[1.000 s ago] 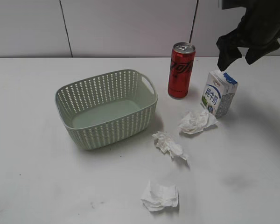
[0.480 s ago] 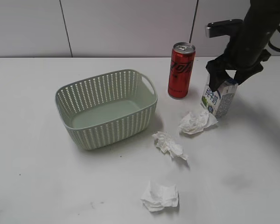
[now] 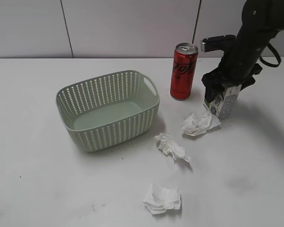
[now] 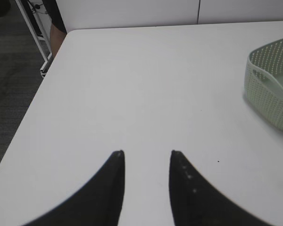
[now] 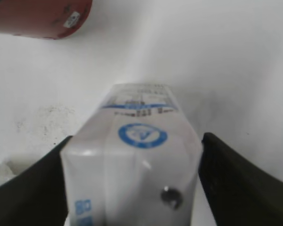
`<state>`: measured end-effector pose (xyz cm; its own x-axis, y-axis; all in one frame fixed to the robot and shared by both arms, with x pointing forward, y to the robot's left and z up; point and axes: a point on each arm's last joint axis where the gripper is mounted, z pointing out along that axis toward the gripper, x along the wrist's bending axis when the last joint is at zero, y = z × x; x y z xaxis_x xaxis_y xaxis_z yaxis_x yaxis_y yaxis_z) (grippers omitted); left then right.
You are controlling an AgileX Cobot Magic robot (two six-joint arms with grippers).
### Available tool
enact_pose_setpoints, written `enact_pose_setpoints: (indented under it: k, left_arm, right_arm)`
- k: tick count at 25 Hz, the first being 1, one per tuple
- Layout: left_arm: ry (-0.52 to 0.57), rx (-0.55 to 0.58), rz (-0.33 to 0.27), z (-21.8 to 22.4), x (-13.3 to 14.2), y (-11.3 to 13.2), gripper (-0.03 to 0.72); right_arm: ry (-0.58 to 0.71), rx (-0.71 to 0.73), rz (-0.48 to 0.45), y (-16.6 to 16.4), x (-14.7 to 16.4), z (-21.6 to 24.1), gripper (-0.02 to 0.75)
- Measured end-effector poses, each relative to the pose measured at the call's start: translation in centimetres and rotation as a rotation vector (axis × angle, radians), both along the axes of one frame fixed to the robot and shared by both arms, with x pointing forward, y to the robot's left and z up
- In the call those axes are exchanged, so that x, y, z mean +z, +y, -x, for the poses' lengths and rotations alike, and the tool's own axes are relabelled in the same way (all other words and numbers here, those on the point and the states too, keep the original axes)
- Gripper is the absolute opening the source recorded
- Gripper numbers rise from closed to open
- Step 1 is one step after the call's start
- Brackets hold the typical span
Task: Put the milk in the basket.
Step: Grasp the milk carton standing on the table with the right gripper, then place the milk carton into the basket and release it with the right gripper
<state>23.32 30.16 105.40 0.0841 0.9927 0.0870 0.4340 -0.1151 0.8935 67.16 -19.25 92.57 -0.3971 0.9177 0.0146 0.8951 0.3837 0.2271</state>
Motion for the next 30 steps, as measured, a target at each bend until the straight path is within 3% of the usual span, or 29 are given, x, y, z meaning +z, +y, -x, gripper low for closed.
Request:
enact_pose_setpoints:
  k: [5,11,20,24,30]
  left_arm:
    - [0.000,0.000,0.000,0.0,0.0,0.0,0.239]
    - [0.000,0.000,0.000,0.0,0.0,0.0,0.239]
    - [0.000,0.000,0.000,0.0,0.0,0.0,0.239]
    - [0.000,0.000,0.000,0.0,0.0,0.0,0.239]
    - [0.000,0.000,0.000,0.0,0.0,0.0,0.239]
  right_arm:
    - [-0.003,0.000,0.000,0.0,-0.2,-0.1,0.561]
    - [-0.002,-0.002,-0.002,0.0,-0.5,-0.2,0.363]
    - [0.062,0.010,0.009,0.3,1.0,-0.7,0.356]
    - [0.078,0.022,0.011,0.5,4.2,-1.4,0.354]
    - [-0.030,0.025,-0.022,0.6,9.5,-1.3,0.354]
